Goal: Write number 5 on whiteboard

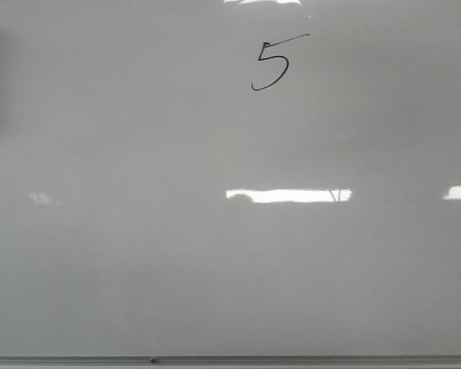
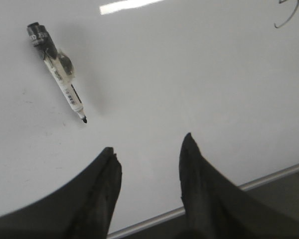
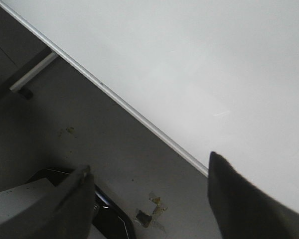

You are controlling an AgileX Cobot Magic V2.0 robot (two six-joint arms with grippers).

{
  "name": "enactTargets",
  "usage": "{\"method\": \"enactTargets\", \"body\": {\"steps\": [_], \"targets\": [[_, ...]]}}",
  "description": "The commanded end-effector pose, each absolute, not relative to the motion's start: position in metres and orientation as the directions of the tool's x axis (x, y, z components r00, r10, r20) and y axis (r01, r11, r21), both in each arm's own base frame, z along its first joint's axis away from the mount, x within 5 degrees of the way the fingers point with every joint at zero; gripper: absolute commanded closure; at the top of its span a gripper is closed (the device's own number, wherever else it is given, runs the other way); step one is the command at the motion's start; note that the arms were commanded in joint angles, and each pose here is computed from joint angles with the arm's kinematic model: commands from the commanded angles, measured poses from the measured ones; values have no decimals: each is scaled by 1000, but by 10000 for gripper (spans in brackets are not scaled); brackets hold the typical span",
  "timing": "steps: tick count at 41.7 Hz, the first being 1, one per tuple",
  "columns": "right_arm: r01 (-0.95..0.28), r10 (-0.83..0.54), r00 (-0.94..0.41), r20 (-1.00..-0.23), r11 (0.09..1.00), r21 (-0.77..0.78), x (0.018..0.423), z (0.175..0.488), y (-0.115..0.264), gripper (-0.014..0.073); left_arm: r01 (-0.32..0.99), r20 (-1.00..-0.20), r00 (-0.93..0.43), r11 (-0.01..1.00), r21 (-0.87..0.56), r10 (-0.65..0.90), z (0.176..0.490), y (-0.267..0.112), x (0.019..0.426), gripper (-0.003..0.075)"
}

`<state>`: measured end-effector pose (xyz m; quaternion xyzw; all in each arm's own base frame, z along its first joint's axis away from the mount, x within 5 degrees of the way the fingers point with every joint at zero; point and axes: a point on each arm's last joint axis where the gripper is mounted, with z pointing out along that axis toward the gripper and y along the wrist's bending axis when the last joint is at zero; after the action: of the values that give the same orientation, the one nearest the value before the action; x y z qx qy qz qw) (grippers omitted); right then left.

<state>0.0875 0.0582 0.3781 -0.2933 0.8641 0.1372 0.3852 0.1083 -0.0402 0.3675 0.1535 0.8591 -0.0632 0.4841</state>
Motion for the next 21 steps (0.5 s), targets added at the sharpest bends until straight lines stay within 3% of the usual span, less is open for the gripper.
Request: {"method": "enactTargets", "body": {"steps": [1,21], "targets": [[-598,-368,-469,-803,801,-17,77,383,51,88,359,-874,-447,933,19,190,383,-42,101,436],[-575,-356,-436,-827,817,-49,68,372,43,88,375,-889,-427,927,-9,165,386,-45,101,437]]}}
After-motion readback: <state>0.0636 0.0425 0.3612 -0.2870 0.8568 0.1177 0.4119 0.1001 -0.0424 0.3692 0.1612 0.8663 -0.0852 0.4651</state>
